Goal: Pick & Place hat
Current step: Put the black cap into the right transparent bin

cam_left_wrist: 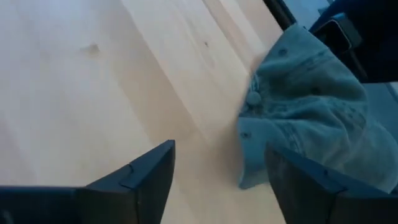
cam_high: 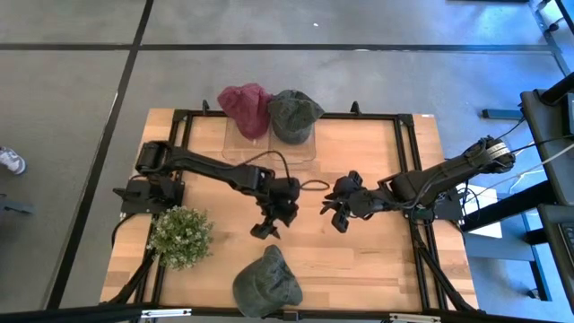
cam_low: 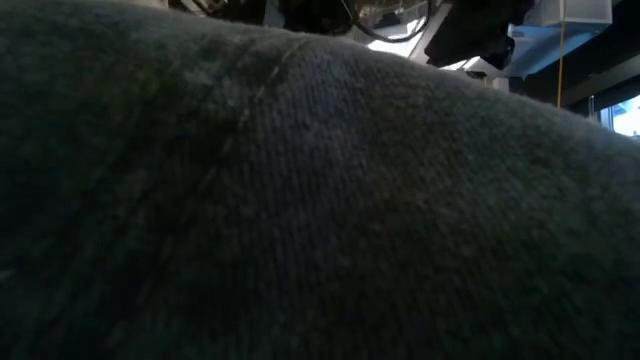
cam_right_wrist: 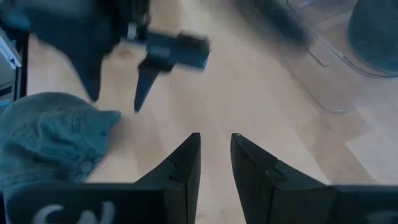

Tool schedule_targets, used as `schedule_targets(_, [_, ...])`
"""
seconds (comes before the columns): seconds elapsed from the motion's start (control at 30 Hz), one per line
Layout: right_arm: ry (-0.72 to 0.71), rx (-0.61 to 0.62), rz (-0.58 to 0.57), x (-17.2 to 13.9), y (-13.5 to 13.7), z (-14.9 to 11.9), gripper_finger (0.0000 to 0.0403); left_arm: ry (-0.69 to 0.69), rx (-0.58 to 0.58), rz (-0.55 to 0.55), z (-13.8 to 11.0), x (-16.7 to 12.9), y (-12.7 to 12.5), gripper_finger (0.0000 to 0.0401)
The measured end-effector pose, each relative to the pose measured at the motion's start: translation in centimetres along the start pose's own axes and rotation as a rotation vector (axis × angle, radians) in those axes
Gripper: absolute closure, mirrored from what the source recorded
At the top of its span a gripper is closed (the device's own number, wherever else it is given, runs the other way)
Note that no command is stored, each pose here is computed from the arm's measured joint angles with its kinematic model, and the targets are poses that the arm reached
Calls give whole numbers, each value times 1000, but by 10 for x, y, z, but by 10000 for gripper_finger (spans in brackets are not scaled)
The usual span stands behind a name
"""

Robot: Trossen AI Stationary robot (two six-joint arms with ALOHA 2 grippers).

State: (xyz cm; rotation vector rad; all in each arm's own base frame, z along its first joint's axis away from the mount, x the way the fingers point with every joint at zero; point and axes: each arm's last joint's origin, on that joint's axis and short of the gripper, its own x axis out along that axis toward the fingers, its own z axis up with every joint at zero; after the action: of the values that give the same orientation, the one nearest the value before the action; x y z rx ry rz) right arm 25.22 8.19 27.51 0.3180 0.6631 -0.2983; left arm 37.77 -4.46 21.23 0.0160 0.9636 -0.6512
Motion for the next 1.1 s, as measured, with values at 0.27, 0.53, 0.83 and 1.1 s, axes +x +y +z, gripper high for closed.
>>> schedule_targets(0.27, [1, 28, -2, 0, 0, 0, 313, 106, -185, -49, -10, 46, -7, 143])
schedule_targets(0.53, [3, 24, 1, 0, 0, 0, 313, 159, -161, -86, -15, 74, -22, 143])
schedule_targets(0.83, [5, -9, -5, 0, 0, -1, 313, 198, -83, 69, -15, 83, -29, 179])
schedule_targets(1.1, [34, -20, -27, 0, -3, -4, 313, 308, -65, 191, -25, 83, -24, 271])
